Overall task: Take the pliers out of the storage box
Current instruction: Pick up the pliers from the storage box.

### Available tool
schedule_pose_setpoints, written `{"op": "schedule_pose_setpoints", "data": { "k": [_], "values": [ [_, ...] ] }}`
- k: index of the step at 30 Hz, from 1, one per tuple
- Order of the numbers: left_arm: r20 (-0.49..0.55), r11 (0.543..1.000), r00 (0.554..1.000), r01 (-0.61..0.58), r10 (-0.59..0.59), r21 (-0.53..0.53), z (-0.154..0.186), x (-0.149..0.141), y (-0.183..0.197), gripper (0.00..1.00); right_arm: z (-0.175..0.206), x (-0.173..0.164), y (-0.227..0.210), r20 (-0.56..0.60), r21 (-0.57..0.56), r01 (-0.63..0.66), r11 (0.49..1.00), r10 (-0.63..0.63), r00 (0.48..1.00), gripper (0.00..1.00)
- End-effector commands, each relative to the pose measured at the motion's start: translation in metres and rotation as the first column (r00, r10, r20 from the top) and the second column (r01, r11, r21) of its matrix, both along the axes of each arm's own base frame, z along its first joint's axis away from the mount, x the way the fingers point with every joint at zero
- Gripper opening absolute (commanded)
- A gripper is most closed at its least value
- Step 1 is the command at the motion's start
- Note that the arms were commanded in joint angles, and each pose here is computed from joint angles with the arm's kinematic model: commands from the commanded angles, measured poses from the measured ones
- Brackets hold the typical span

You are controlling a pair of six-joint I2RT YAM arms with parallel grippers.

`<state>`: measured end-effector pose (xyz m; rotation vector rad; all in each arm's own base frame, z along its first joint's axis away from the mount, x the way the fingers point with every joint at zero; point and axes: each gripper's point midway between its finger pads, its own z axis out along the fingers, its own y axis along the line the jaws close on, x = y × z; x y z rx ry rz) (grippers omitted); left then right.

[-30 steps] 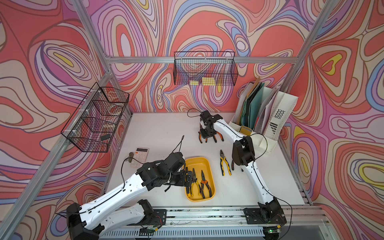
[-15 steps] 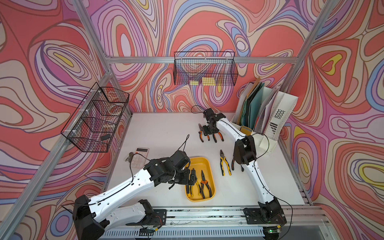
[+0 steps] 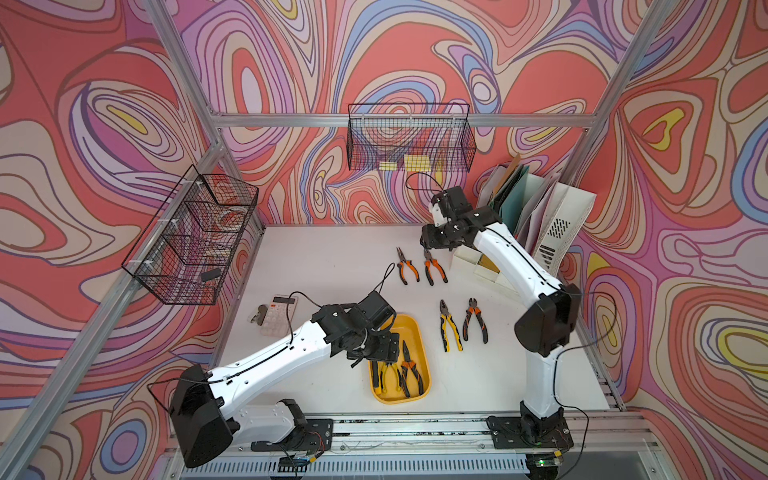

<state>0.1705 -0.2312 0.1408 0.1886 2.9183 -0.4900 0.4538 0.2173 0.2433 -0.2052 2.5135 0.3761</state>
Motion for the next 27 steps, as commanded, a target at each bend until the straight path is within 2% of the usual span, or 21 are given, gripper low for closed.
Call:
{"op": "schedule_pose_setpoints", "data": {
  "k": [1, 5, 11, 16, 27],
  "values": [
    [-0.028, 0.999, 1.000, 0.000, 0.001, 0.045, -0.003, -0.002, 0.000, 0.82, -0.004, -0.033, -0.008, -0.056, 0.085, 0.059, 0.995, -0.054, 0.997, 0.56],
    [-0.037, 0.997, 0.999, -0.003, 0.006, 0.078, -0.008, -0.002, -0.005, 0.79, 0.004, -0.080, -0.016, -0.067, 0.198, 0.085, 0.977, -0.074, 0.995, 0.53],
    [-0.029, 0.977, 0.998, -0.044, 0.051, 0.208, -0.020, -0.003, 0.003, 0.75, -0.010, -0.125, -0.026, -0.088, 0.239, 0.108, 0.965, -0.090, 0.992, 0.51],
    [-0.029, 0.955, 0.991, -0.122, 0.134, 0.271, -0.034, -0.007, 0.011, 0.71, -0.029, -0.144, -0.037, -0.107, 0.214, 0.121, 0.969, -0.099, 0.989, 0.51],
    [-0.095, 0.926, 0.972, -0.170, 0.213, 0.337, -0.064, -0.016, 0.003, 0.69, -0.054, -0.170, -0.045, -0.146, 0.232, 0.130, 0.964, -0.097, 0.985, 0.51]
  ]
}}
